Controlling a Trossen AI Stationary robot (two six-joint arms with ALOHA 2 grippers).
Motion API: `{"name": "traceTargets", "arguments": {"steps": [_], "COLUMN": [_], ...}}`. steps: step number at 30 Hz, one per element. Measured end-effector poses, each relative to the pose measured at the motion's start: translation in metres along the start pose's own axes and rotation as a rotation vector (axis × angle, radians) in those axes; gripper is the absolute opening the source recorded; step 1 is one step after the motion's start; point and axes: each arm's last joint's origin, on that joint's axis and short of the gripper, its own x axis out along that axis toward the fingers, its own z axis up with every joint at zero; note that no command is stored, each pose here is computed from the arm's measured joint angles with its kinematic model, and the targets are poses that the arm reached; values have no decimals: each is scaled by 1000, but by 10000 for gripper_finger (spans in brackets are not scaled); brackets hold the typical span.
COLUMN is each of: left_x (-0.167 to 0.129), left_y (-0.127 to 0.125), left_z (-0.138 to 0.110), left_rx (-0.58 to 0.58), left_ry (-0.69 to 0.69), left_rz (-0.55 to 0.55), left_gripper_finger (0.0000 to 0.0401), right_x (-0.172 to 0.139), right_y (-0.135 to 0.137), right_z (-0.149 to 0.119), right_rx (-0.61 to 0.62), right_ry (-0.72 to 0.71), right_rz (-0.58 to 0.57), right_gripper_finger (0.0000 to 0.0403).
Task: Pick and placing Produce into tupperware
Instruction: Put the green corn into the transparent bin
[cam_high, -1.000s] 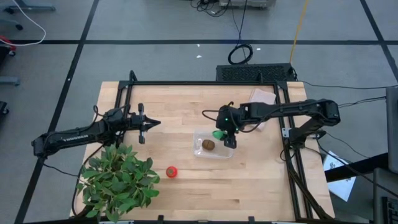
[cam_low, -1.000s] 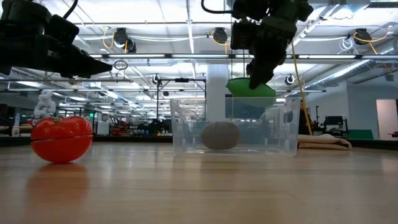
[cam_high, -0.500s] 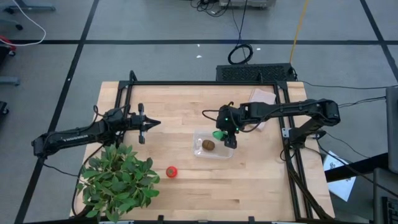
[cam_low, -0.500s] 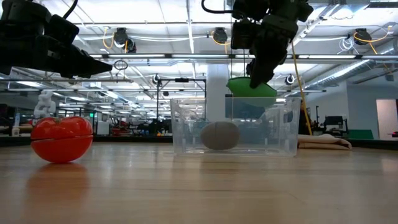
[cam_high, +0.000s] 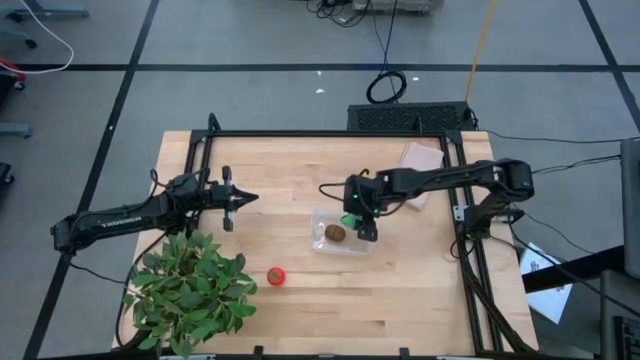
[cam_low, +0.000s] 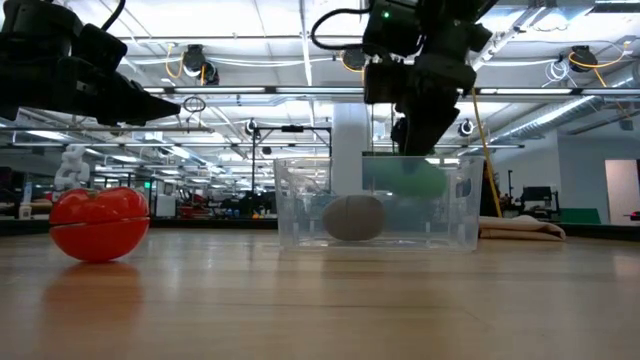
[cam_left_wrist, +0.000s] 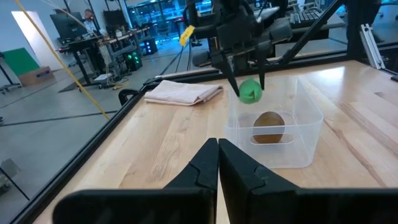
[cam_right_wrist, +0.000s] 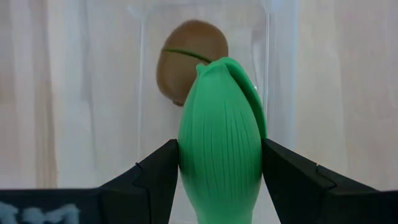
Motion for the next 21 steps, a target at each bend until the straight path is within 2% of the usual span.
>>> {"name": "traceTargets", "arguments": {"steps": [8,21], "left_x": [0,0], "left_y": [0,0], "left_z": [0,-1], "left_rx": [4,3], "left_ry": [1,5], "left_rz": [0,-1], "left_gripper_finger": [17,17], "right_x": [13,14], "right_y": [0,1], "right_z": [0,0], "right_rx": [3,-29], "right_ry": [35,38], "right_rz": [1,-1], "right_gripper_finger": [201,201]}}
